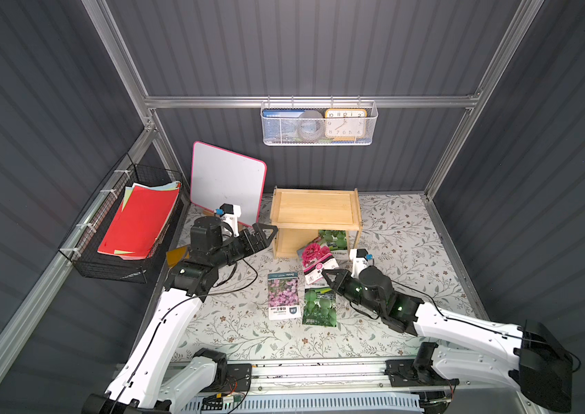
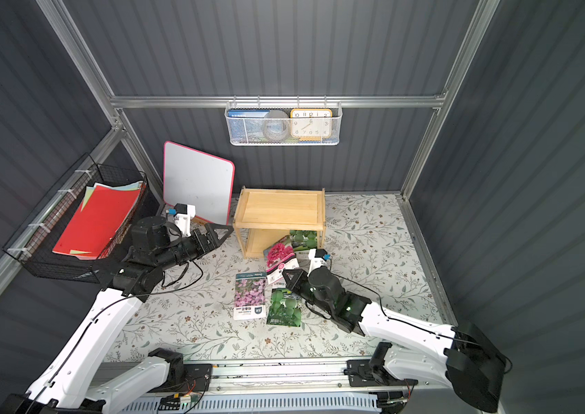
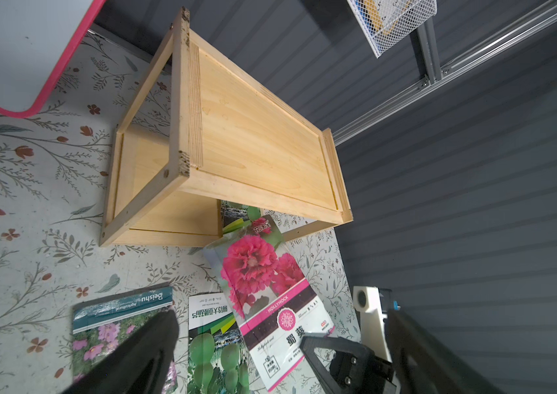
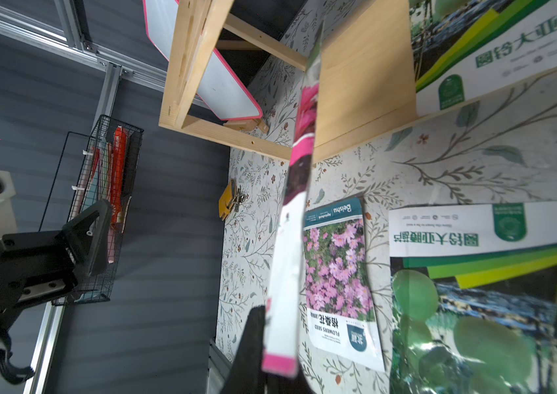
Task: Take the seed bag off the shelf
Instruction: Pick up the seed packet from the shelf, then place the seed packet at the center of the board.
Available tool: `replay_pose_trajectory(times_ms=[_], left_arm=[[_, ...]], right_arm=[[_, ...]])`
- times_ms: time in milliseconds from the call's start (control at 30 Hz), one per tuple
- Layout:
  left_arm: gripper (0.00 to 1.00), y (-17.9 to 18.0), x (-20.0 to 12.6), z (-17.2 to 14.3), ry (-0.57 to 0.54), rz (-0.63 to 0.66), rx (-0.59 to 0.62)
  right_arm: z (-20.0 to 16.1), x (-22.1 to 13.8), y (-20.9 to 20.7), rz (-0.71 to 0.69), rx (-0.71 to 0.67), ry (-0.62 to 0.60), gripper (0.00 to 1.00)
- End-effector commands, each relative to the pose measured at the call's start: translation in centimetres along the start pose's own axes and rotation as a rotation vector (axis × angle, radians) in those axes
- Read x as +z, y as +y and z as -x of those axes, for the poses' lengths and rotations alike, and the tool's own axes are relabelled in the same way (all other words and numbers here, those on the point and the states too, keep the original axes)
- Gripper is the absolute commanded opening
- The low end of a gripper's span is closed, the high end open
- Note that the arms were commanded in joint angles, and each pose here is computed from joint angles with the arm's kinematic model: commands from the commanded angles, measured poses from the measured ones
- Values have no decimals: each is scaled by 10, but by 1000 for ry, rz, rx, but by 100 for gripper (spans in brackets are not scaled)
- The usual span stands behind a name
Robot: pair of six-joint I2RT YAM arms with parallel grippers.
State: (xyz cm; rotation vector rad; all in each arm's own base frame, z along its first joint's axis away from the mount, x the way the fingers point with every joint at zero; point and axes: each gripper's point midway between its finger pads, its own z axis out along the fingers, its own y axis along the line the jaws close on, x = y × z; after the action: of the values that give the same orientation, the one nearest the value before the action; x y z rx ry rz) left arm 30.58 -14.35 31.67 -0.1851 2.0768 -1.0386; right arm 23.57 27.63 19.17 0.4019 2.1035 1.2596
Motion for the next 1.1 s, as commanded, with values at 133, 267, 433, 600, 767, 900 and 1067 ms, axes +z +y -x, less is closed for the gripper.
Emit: replay_pose_trajectory(times_ms=[133, 267, 433, 600, 767, 900, 1067], left_arm=[[100, -23, -15, 18, -81, -62, 14], [100, -23, -17, 18, -84, -60, 9], [100, -25, -23, 17, -93, -57, 7], [100, -25, -26, 17, -98, -53, 5], [100, -24, -27, 15, -97, -50, 4], [100, -23, -27, 14, -95, -46, 6], [100, -20, -24, 14, -91, -34, 12]], right_arm=[[-13, -49, -45, -128, -29, -46, 0], [-16, -73, -64, -151, -8, -94, 0], [-23, -90, -83, -180, 3, -127, 0], [-29, -97, -98, -230, 18, -141, 0], [-27, -104, -110, -254, 31, -204, 0], [-21, -106, -118, -259, 49, -257, 0], [-16, -108, -129, -270, 66, -302, 0]])
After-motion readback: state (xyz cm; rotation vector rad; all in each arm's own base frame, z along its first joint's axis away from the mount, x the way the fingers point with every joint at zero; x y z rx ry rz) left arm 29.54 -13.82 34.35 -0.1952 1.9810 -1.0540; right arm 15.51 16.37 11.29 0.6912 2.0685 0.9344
